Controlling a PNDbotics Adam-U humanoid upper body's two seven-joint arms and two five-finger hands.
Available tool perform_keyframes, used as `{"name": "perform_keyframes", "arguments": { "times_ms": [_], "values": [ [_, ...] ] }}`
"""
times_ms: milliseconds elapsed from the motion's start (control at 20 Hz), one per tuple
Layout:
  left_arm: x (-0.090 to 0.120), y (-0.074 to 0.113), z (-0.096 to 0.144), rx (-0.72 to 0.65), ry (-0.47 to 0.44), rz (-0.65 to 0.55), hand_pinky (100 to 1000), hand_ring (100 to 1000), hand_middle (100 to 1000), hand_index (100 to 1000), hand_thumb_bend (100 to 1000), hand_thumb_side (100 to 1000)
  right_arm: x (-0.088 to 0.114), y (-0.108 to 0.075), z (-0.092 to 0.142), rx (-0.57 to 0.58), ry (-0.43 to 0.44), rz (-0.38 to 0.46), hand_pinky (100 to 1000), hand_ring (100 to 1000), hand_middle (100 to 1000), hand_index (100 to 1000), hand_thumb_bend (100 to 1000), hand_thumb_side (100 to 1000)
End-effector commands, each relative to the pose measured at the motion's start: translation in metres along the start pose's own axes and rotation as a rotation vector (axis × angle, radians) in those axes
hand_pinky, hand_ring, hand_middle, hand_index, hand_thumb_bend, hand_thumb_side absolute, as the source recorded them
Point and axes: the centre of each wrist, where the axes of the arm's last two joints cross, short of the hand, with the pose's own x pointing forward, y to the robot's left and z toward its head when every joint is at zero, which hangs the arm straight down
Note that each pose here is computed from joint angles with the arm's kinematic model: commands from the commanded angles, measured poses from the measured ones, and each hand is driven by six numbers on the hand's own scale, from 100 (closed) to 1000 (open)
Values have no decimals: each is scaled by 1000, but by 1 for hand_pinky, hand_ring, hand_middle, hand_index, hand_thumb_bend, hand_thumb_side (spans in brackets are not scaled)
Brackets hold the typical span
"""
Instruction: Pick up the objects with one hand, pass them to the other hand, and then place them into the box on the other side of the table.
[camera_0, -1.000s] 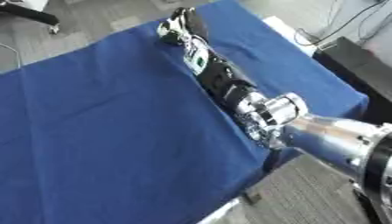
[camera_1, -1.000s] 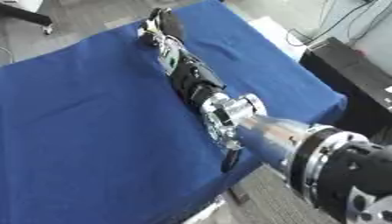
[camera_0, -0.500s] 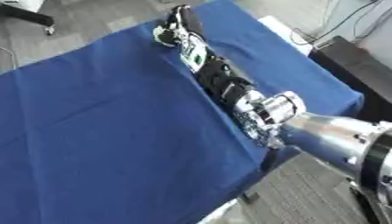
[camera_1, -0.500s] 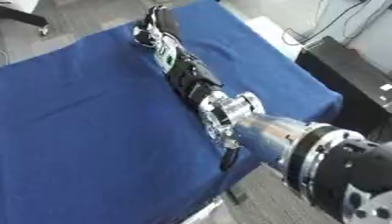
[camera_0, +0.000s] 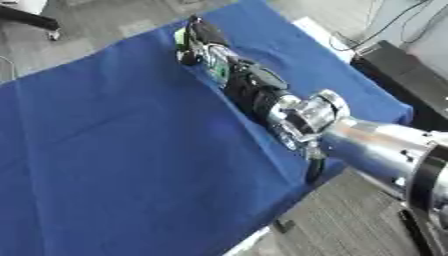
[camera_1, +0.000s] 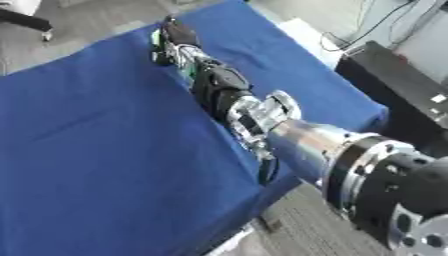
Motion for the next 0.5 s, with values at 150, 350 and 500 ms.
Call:
{"name": "perform_keyframes", "arguments": {
  "times_ms": [150,350,500],
  "values": [
    [6,0,-2,-10,-23,-7,708,636,682,891,100,844,-9,-24,-8,-51,36,84,956,905,949,1000,100,217],
    [6,1,-2,-6,-23,-7,707,636,682,891,100,844,-5,-34,-10,-113,22,98,940,853,913,1000,100,162],
    [5,2,-2,-2,-21,-7,707,635,681,891,100,845,3,-48,-14,-162,-13,88,928,810,877,1000,100,130]
  ]
}}
